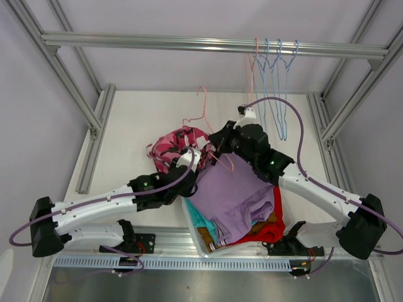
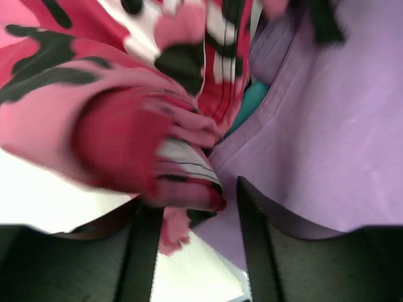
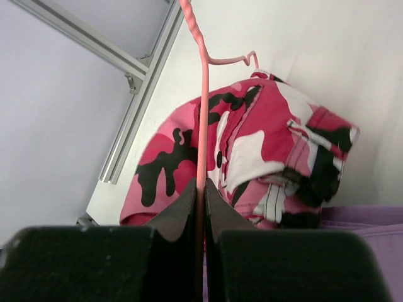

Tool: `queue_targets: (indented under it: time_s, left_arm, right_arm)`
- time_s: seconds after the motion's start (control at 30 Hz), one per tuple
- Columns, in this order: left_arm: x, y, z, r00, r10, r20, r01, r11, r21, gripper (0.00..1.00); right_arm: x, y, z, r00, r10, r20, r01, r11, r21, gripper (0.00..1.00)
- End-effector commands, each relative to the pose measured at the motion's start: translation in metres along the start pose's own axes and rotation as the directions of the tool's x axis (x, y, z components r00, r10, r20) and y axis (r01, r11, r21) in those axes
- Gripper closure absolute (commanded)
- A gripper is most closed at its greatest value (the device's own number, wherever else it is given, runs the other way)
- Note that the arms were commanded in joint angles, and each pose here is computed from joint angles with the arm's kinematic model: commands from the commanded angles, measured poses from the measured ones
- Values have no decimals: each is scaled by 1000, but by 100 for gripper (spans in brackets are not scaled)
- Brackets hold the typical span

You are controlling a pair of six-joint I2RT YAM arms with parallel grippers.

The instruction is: Remove the trousers from the hanger

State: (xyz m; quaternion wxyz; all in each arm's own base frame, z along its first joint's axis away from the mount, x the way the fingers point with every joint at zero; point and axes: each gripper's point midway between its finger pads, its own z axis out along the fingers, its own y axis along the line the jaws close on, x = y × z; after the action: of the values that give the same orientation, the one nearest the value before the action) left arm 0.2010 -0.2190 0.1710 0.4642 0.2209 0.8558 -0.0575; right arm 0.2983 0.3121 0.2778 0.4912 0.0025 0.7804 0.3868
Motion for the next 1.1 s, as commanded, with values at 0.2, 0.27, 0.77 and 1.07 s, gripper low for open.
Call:
queue_targets:
  time_s: [0.2, 0.27, 0.77, 1.07]
  left_arm:
    - [36, -22, 32, 993, -91, -74, 90, 996, -11, 43]
    - [41, -21, 37, 993, -87, -86, 84, 996, -37, 43]
    - [-26, 19, -33, 837, -494, 234, 483, 869, 108, 29]
    - [13, 59, -37, 785, -570, 245, 600, 797, -69, 1]
  right_arm:
    - [-87, 67, -29, 981, 4, 192, 32, 982, -185, 100]
    - [-94, 73, -33, 979, -3, 203, 44, 980, -196, 100]
    - [-102, 80, -56, 983, -78, 168, 108, 978, -179, 100]
    - [-78, 64, -50, 988, -70, 136, 94, 980, -174, 100]
